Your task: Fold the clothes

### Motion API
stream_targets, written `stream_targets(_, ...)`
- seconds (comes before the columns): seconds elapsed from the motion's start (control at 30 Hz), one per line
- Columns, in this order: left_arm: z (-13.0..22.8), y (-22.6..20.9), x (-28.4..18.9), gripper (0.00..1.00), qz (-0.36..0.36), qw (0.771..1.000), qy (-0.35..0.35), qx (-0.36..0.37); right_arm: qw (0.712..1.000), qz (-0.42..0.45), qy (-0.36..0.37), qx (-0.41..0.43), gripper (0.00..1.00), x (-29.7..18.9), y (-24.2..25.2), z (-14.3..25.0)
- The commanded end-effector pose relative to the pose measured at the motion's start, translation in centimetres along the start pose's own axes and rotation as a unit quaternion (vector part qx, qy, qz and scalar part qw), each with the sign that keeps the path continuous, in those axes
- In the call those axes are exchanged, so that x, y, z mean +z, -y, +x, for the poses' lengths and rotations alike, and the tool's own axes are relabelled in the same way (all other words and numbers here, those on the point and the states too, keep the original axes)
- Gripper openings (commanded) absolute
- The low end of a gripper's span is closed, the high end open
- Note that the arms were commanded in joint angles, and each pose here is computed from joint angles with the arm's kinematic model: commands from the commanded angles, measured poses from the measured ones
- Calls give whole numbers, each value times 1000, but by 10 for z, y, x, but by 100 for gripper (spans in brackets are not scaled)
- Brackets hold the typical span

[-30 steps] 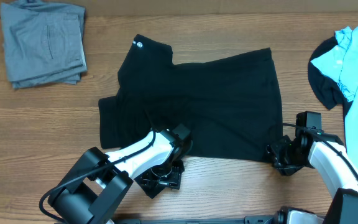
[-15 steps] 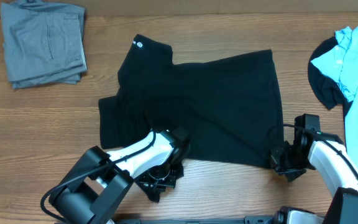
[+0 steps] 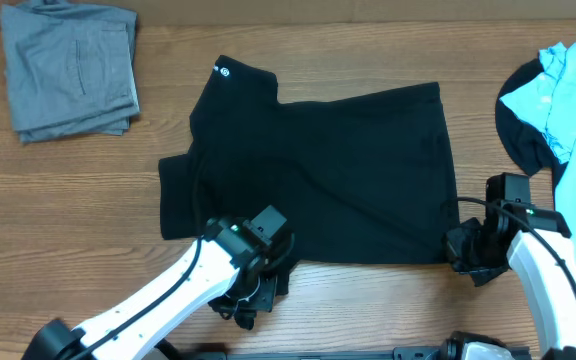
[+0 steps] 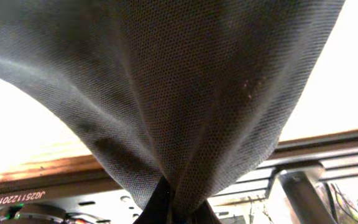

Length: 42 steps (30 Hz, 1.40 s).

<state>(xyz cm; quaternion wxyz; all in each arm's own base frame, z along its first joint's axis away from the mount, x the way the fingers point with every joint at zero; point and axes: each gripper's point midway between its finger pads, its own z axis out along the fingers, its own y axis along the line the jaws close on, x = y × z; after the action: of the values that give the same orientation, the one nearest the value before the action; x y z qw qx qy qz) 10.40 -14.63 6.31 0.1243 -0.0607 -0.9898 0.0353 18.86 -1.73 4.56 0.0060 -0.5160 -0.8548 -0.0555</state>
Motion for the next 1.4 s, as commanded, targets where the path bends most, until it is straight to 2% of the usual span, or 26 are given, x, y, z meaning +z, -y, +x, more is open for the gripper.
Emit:
stream_targets(0.0,8,9,-10,4,27,999,13,14,999,-26,33,5,4,-16,-8,-10)
stream_targets(0.2,10,24,-29,4,48,995,62,57,996,-59,59,2,4,-34,-18,-15)
stream_targets(0.4,10,25,-31,4,50,995,68,59,995,-71,68,1,4,-39,-21,-17)
stream_targets(0.6,-5,9,-33,10,6,993,107,42,992,-91,83,-2,4,-42,-31,-24)
stream_targets(0.77,-33,-14,-42,8,-55,983,177,14,988,-121,95,-7,4,-46,-45,-30)
stream_targets(0.83,-46,-20,-48,4,-69,976,207,4,986,-140,94,-11,4,-48,-54,-31)
stream_targets(0.97,-77,-26,-64,4,-81,957,278,-14,980,-169,103,-17,4,-52,-68,-37)
stream_targets(1.13,-116,-16,-90,4,-75,928,363,23,976,-187,112,-20,4,-50,-82,-46)
stream_targets(1.37,-158,0,-136,5,-92,869,478,82,966,-228,117,-31,4,-41,-114,-64)
